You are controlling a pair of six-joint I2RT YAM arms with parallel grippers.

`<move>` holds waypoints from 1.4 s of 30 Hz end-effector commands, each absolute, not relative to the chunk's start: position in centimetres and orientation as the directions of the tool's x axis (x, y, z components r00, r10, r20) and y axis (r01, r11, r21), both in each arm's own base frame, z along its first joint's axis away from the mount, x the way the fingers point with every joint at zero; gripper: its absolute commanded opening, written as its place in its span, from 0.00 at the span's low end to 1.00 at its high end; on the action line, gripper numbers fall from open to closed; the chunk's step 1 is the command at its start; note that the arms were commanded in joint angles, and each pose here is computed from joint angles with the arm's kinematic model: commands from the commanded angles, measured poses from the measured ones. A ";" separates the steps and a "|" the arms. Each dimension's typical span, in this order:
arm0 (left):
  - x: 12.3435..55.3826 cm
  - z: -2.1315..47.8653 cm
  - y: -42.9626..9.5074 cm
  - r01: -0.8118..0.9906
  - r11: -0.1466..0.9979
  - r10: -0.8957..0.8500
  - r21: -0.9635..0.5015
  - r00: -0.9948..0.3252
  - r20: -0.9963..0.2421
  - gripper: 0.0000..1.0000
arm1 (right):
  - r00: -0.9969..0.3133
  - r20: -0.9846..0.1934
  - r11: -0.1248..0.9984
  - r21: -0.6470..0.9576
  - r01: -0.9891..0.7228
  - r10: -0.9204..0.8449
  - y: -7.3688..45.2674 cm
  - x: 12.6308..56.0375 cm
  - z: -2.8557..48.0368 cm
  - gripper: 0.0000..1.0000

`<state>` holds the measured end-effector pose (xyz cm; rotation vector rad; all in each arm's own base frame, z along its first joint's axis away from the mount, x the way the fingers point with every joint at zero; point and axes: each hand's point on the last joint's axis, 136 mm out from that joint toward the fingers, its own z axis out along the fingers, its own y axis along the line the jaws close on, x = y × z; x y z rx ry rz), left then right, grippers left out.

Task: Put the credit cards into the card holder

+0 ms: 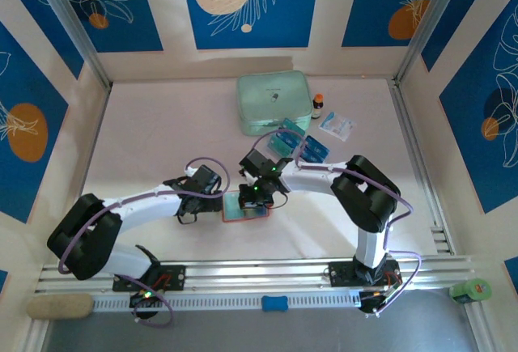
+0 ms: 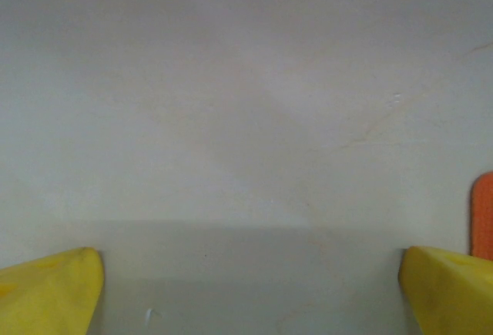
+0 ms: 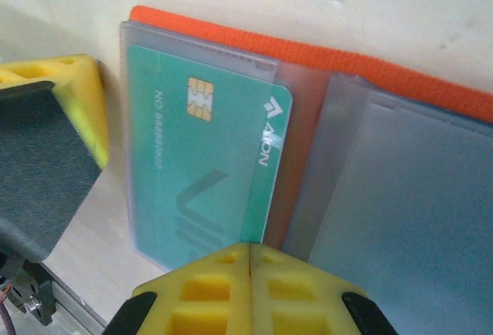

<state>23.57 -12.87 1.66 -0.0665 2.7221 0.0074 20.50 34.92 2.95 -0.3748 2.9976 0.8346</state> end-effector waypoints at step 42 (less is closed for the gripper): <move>24.0 7.8 -18.2 0.009 0.967 -0.122 -0.255 -0.862 -0.493 1.00 | -0.966 -0.225 0.826 0.517 -0.227 -0.124 28.6 23.7 8.2 0.18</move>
